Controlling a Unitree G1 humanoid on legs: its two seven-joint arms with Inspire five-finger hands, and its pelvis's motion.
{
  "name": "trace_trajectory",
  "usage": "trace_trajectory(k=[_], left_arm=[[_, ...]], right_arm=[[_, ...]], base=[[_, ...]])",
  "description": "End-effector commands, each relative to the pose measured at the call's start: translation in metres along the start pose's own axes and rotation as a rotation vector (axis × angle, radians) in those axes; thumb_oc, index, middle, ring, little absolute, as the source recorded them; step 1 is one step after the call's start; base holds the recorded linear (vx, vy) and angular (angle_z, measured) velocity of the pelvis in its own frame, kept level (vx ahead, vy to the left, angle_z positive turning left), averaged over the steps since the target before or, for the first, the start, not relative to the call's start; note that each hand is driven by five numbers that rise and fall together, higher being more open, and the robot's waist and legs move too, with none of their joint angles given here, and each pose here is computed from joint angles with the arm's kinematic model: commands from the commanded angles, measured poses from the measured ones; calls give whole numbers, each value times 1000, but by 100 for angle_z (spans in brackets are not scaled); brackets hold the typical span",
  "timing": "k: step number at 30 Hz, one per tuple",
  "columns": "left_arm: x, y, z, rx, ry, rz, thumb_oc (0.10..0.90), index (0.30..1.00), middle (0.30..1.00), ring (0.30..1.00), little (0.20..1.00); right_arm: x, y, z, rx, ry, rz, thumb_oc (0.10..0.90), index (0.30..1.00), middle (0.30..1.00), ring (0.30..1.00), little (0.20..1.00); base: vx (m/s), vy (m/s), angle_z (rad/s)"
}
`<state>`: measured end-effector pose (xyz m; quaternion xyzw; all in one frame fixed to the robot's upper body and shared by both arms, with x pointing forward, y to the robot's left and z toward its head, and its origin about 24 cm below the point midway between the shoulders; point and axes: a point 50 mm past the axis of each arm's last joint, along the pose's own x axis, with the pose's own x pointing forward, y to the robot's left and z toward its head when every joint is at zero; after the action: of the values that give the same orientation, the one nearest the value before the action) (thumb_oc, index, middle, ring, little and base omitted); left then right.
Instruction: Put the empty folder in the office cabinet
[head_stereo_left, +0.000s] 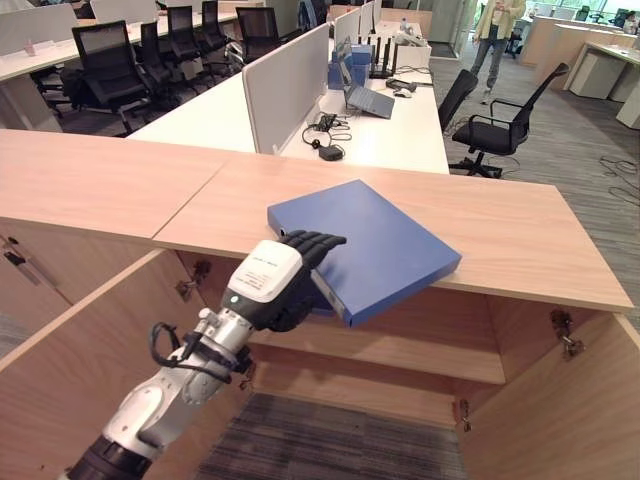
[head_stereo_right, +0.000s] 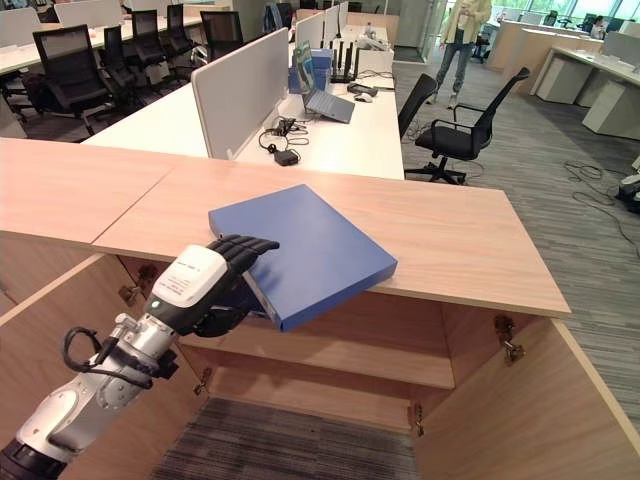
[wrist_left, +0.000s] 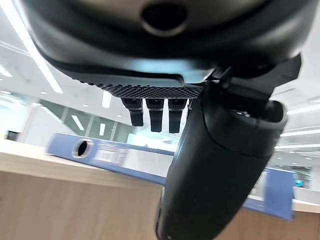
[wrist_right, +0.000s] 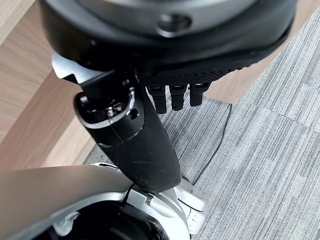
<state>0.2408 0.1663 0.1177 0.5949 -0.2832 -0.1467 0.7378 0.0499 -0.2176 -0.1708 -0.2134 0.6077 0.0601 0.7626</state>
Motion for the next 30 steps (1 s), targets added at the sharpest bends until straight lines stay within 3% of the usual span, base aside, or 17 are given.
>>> trace_trajectory(k=[1, 25, 26, 30], left_arm=[[33, 47, 8, 108, -132, 254, 800, 900, 900, 900, 900], [65, 17, 5, 124, -118, 179, 800, 900, 900, 900, 900], [73, 12, 9, 106, -122, 178, 400, 300, 300, 300, 300], [79, 6, 12, 89, -124, 171, 400, 300, 300, 300, 300]], right_arm=[[2, 3, 30, -47, -109, 2, 800, 900, 900, 900, 900], [3, 1, 32, -68, -107, -11, 800, 900, 900, 900, 900], [3, 1, 33, -64, -107, -15, 800, 900, 900, 900, 900], [3, 0, 34, -58, -109, -23, 800, 900, 900, 900, 900]], base=[[0, 0, 0], [0, 0, 0], [-5, -1, -4], [-3, -2, -6]])
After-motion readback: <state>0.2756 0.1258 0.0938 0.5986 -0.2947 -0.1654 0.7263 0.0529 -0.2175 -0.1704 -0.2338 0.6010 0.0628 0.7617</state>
